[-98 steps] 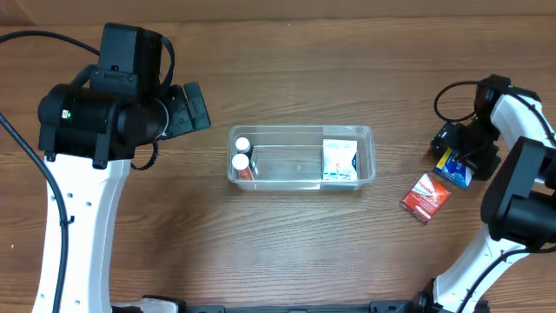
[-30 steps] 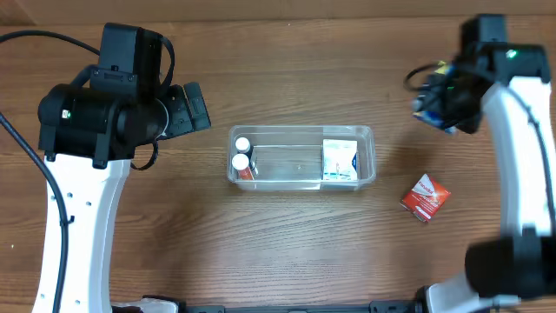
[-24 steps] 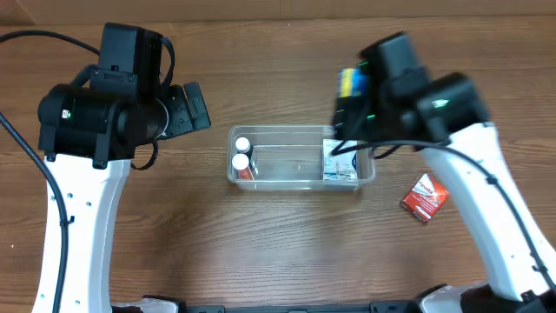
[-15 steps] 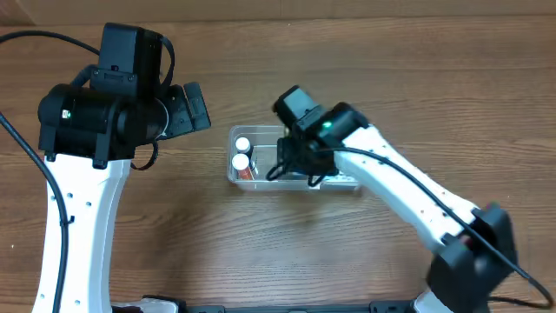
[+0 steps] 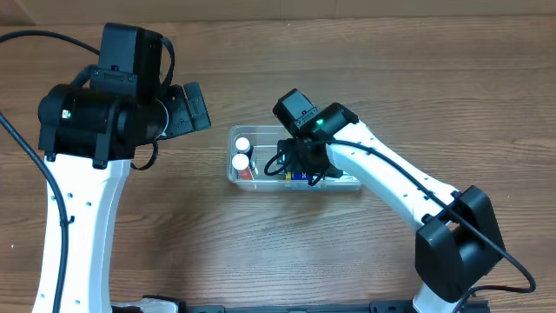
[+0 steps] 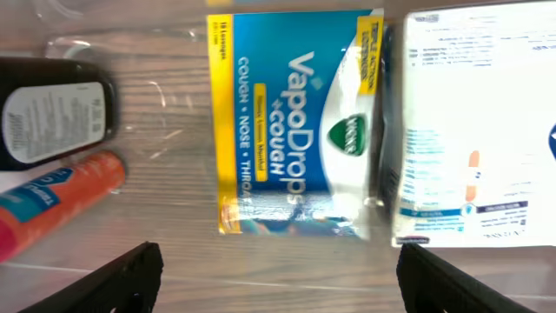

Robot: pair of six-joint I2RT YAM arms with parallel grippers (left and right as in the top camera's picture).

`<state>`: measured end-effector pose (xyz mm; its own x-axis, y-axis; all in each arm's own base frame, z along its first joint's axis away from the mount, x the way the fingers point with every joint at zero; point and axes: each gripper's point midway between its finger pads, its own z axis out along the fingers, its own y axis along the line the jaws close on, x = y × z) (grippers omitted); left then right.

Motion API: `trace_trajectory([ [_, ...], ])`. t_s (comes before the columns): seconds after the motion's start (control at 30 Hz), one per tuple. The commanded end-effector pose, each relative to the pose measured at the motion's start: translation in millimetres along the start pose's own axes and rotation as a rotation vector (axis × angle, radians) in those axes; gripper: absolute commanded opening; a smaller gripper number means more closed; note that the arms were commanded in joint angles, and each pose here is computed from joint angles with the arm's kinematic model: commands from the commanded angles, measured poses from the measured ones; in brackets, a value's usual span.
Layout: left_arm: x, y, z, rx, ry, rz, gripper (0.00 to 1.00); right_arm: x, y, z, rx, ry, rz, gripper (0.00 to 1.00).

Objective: Pack container
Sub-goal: 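Place the VapoDrops box into the container's middle and release, then grasp the red Panadol box with the right gripper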

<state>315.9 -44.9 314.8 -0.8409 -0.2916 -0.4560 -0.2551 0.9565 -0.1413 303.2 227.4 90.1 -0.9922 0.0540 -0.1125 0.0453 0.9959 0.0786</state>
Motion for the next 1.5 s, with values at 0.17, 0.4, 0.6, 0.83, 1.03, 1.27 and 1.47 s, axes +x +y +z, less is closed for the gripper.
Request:
trace_trajectory([
  [0.17, -4, 0, -5, 0.007, -0.017, 0.015, 1.0, -53, -78, -116, 0.032, -0.272, 0.24, 0.93],
  [0.4, -4, 0, -5, 0.008, -0.017, 0.015, 1.0, -27, -279, -143, 0.19, -0.224, 0.71, 1.0],
  [0.6, -3, 0, -5, 0.008, -0.017, 0.015, 1.0, 16, -293, -32, 0.077, -0.017, 0.704, 1.0],
  [0.83, -3, 0, -5, 0.008, -0.017, 0.015, 1.0, 29, -285, 14, 0.051, 0.081, 0.653, 1.0],
  [1.03, -4, 0, -5, 0.008, -0.017, 0.015, 1.0, 38, -286, 46, 0.059, 0.193, 0.664, 1.0],
  [1.27, -4, 0, -5, 0.008, -0.017, 0.015, 1.0, 45, -282, 59, 0.048, 0.255, 0.669, 0.73],
  [1.47, -3, 0, -5, 0.008, -0.016, 0.015, 1.0, 28, -269, 35, -0.032, 0.235, 0.666, 0.69],
])
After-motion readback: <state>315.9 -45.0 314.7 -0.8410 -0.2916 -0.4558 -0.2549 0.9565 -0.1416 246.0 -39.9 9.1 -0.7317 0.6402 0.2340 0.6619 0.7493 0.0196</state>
